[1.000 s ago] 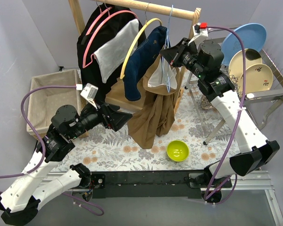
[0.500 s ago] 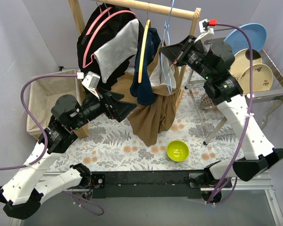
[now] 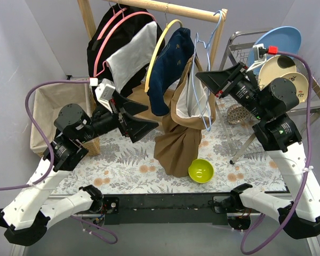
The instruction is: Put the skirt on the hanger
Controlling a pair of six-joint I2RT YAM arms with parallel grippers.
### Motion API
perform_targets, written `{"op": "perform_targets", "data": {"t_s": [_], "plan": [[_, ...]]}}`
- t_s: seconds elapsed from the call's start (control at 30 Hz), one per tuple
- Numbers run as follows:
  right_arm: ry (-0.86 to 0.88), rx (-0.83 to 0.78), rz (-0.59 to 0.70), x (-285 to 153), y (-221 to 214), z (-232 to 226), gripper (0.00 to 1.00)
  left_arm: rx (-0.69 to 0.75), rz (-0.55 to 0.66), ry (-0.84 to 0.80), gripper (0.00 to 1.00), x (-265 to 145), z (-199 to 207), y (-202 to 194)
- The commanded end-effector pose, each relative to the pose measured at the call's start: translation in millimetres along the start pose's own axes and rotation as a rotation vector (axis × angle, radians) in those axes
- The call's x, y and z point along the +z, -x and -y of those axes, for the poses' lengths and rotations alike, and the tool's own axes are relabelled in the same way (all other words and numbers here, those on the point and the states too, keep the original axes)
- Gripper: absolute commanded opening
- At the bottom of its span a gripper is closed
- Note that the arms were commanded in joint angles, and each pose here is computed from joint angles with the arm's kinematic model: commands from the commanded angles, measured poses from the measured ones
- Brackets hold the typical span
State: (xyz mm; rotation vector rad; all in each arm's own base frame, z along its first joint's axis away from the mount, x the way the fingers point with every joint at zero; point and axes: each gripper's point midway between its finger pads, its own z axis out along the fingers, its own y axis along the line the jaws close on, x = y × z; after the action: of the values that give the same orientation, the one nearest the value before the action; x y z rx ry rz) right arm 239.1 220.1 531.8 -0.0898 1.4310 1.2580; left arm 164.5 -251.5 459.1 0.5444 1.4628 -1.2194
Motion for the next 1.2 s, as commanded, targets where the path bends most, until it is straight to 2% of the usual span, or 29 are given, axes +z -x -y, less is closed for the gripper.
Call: {"op": "perform_targets", "data": {"t_s": [0.0,0.13,0.43,0.83,1.1,1.13,1.17], "plan": [[0.19,0.024,0.132,-12.8,35.3,-52.0,0.01,0.109,0.015,-0.197,0.98,8.4,31.0,14.4],[0.194,0.045,0.114,-11.7,30.4,-51.2,0.01,0.113,-0.003,-0.227,0.98,31.3,23.0,8.9],[0.202,0.076,0.143,-6.2,30.7,-46.5,0.01,0.114,0.014,-0.421,0.85,68.3,34.9,7.1],[0.216,0.093,0.194,3.7,36.0,-41.2,0.01,0.09,-0.122,-0.464,0.98,115.3,18.5,-67.9],[0.218,0.104,0.201,7.7,32.7,-35.3,0.01,0.128,-0.124,-0.421,0.98,142.4,4.4,-89.4],[0.207,0.106,0.203,9.0,31.1,-31.1,0.01,0.126,-0.13,-0.429,0.97,143.7,6.3,-94.1],[0.209,0.102,0.21,7.3,32.0,-31.9,0.01,0.125,-0.132,-0.433,0.9,145.1,6.8,-97.2]]}}
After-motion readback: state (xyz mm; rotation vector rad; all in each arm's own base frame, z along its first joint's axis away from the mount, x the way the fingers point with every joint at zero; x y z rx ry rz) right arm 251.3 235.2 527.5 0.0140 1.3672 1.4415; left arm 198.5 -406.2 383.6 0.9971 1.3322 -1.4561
